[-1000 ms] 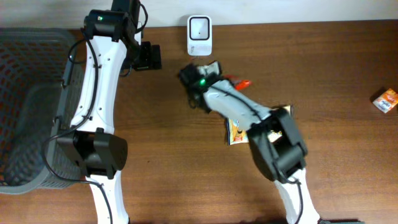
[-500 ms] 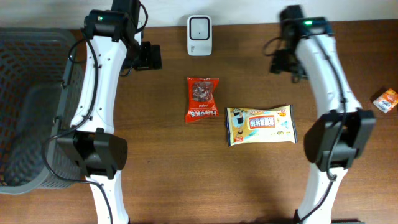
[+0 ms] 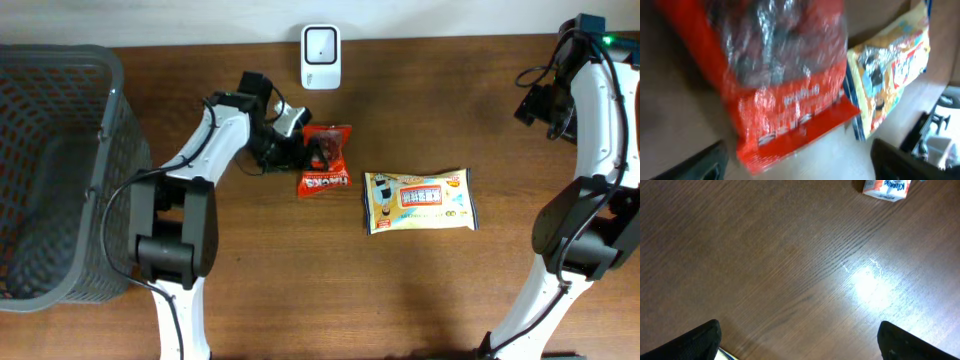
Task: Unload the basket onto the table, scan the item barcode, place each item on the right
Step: 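Grasp the red bag with the left gripper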
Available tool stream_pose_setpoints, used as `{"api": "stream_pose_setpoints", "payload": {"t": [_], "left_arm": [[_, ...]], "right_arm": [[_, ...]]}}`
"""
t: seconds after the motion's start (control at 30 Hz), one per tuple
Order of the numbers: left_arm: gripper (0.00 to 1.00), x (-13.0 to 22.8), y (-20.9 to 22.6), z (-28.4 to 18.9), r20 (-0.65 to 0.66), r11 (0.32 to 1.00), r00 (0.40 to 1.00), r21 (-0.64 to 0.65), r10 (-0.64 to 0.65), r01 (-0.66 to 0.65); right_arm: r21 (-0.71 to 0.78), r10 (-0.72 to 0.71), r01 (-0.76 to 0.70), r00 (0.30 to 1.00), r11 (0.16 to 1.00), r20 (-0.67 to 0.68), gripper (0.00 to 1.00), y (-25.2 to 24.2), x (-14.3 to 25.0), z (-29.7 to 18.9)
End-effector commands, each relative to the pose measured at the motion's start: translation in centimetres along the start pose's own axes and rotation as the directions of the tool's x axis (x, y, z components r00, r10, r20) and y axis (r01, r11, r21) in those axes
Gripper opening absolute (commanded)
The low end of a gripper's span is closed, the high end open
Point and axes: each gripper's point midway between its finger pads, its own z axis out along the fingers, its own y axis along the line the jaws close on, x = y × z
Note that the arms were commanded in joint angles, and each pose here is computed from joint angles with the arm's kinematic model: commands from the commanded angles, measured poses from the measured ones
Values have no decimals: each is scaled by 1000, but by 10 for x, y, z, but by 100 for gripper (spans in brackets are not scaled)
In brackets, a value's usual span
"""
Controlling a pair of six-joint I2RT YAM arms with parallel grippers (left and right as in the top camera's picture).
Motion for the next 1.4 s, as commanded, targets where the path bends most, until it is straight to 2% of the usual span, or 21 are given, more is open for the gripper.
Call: {"api": "stream_pose_setpoints", "payload": {"t": [0.0, 0.1, 0.13, 0.2, 0.27, 0.4, 0.47, 0.53, 0.6, 0.67, 0.77, 0.83, 0.93, 0.97, 1.03, 1.1, 1.23, 1.27, 1.3, 1.33, 1.37], "left_arm": [[84, -4, 15, 25, 50, 996, 999, -85, 16, -12], [75, -12, 32, 38, 73, 979, 997, -203, 39, -23], [64, -11, 34, 42, 65, 976, 997, -217, 42, -27], [2, -7, 44, 47, 48, 963, 998, -268, 35, -21], [0, -11, 52, 33, 44, 934, 999, -356, 30, -13], [0, -50, 65, -45, 95, 757, 993, -653, 69, 10], [0, -64, 73, -104, 128, 568, 987, -821, 96, 51], [0, -68, 84, -161, 144, 302, 982, -948, 122, 101], [0, -62, 92, -193, 126, 103, 985, -988, 116, 114], [0, -62, 97, -188, 124, 99, 986, -989, 115, 113], [0, -48, 126, -184, 9, -118, 999, -993, 37, 13], [0, -45, 119, -163, -46, -86, 998, -995, 35, -43], [0, -49, 68, -85, -128, 126, 983, -981, 132, -145], [0, -48, 48, -65, -160, 129, 971, -974, 176, -184], [0, -36, 7, -8, -223, 234, 941, -930, 254, -283], [0, -29, -20, 19, -251, 256, 916, -907, 312, -335], [0, 2, -74, 79, -276, 557, 895, -707, 350, -436], [11, -2, -100, 76, -239, 643, 899, -633, 368, -432], [48, -12, -130, 61, -185, 719, 904, -554, 386, -420], [69, -28, -152, 33, -117, 759, 910, -515, 399, -399], [75, -42, -160, 7, -60, 770, 914, -517, 402, -373]], "right_arm": [[-14, 26, -25, 999, 1000, 33, 99, -3, -5, -13], [-14, 26, -25, 999, 1000, 33, 99, -3, -5, -13], [-14, 26, -25, 999, 1000, 33, 99, -3, -5, -13], [-14, 26, -25, 999, 1000, 33, 99, -3, -5, -13], [-15, 26, -25, 999, 1000, 33, 99, -3, -5, -13], [-14, 26, -25, 999, 1000, 33, 99, -3, -5, -13], [-14, 26, -25, 999, 1000, 33, 99, -3, -5, -13], [-15, 26, -25, 999, 1000, 33, 99, -3, -5, -13], [-14, 26, -25, 999, 1000, 33, 99, -3, -5, -13], [-14, 26, -25, 999, 1000, 33, 99, -3, -5, -13], [-14, 26, -25, 999, 1000, 33, 99, -3, -5, -13], [-14, 26, -25, 999, 1000, 33, 99, -3, -5, -13], [-14, 26, -25, 999, 1000, 33, 99, -3, -5, -13], [-14, 26, -25, 999, 1000, 33, 99, -3, -5, -13], [-14, 26, -25, 999, 1000, 33, 99, -3, -5, -13], [-14, 26, -25, 999, 1000, 33, 99, -3, -5, -13], [-15, 25, -25, 999, 1000, 33, 99, -3, -5, -13], [-15, 26, -25, 999, 1000, 33, 99, -3, -5, -13], [-14, 26, -25, 999, 1000, 33, 99, -3, -5, -13], [-15, 25, -25, 999, 1000, 33, 99, -3, -5, -13], [-15, 26, -25, 999, 1000, 33, 99, -3, -5, -13]]}}
